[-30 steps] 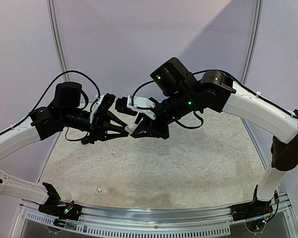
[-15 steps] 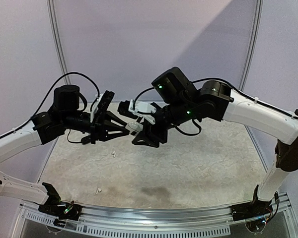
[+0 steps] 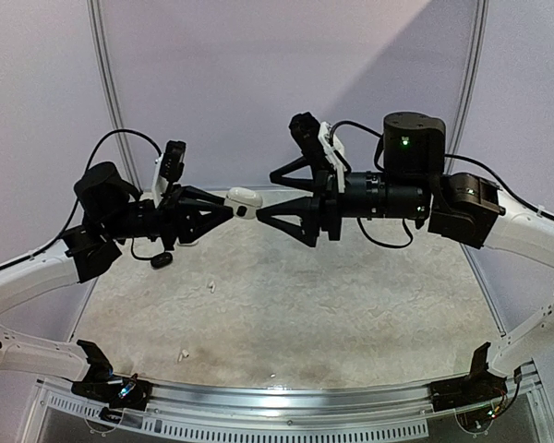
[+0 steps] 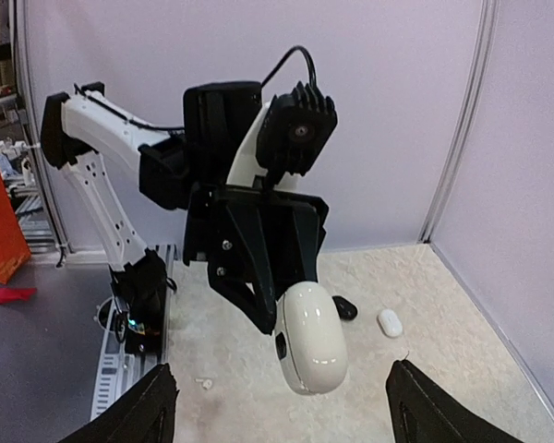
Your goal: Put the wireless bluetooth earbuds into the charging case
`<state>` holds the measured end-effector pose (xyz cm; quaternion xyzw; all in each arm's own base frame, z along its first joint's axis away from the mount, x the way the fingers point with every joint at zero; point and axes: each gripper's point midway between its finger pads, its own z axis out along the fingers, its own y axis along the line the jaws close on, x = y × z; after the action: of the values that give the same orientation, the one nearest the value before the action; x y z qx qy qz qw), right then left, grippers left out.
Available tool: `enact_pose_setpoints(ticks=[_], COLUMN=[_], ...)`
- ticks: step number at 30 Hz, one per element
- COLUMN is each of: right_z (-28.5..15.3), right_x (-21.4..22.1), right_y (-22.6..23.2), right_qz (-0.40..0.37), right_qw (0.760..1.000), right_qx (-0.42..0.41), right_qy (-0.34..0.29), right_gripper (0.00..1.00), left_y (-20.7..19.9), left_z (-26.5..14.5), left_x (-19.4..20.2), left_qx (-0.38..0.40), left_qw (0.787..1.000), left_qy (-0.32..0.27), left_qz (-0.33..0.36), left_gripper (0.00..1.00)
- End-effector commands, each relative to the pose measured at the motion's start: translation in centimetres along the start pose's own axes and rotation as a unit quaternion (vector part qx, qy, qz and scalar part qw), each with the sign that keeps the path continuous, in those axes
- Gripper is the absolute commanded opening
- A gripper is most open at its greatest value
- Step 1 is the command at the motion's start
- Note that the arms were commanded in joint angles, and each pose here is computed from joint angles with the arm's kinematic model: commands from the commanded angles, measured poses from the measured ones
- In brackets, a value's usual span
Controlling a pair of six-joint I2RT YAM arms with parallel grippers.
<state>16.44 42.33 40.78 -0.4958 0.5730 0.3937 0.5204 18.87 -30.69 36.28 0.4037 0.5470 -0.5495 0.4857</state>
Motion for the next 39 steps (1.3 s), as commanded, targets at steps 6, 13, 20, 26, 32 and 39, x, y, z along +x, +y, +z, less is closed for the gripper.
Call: enact_pose_setpoints(ticks=[6, 13, 20, 26, 32, 39], right_z=[2.7, 4.0, 4.4, 4.7, 4.2, 4.2], right_x=[-2.2, -2.5, -2.4, -1.6, -0.8, -0.2], right_y=[-1.1, -0.5, 0.0, 0.2, -0.2, 0.0], right_qz=[0.067, 0.083, 0.083, 0.081, 0.055, 0.032], right_qw=[0.995, 0.990, 0.989, 0.990, 0.994, 0.994], right_qx=[-0.040, -0.083, -0.104, -0.109, -0.091, -0.094], right_qy=[-0.060, -0.074, -0.072, -0.036, 0.017, 0.045], right_gripper=[0.75, 0.47, 0.21, 0.00, 0.00, 0.00], left_y=[-1.5, -1.5, -1.4, -0.3, -0.4, -0.8], left_z=[-1.3, -1.5, -1.6, -1.4, -1.2, -1.2], left_x=[-3.8, -3.7, -3.6, -2.5, -0.1, -0.1], left_qx=[0.011, 0.006, 0.002, -0.021, -0.012, 0.000], left_qw=[0.997, 0.996, 0.996, 0.997, 0.997, 0.995], left_qy=[-0.082, -0.090, -0.090, -0.070, -0.015, -0.010], left_qz=[0.013, 0.015, 0.014, 0.008, 0.078, 0.103], left_gripper=[0.00, 0.00, 0.00, 0.06, 0.56, 0.52])
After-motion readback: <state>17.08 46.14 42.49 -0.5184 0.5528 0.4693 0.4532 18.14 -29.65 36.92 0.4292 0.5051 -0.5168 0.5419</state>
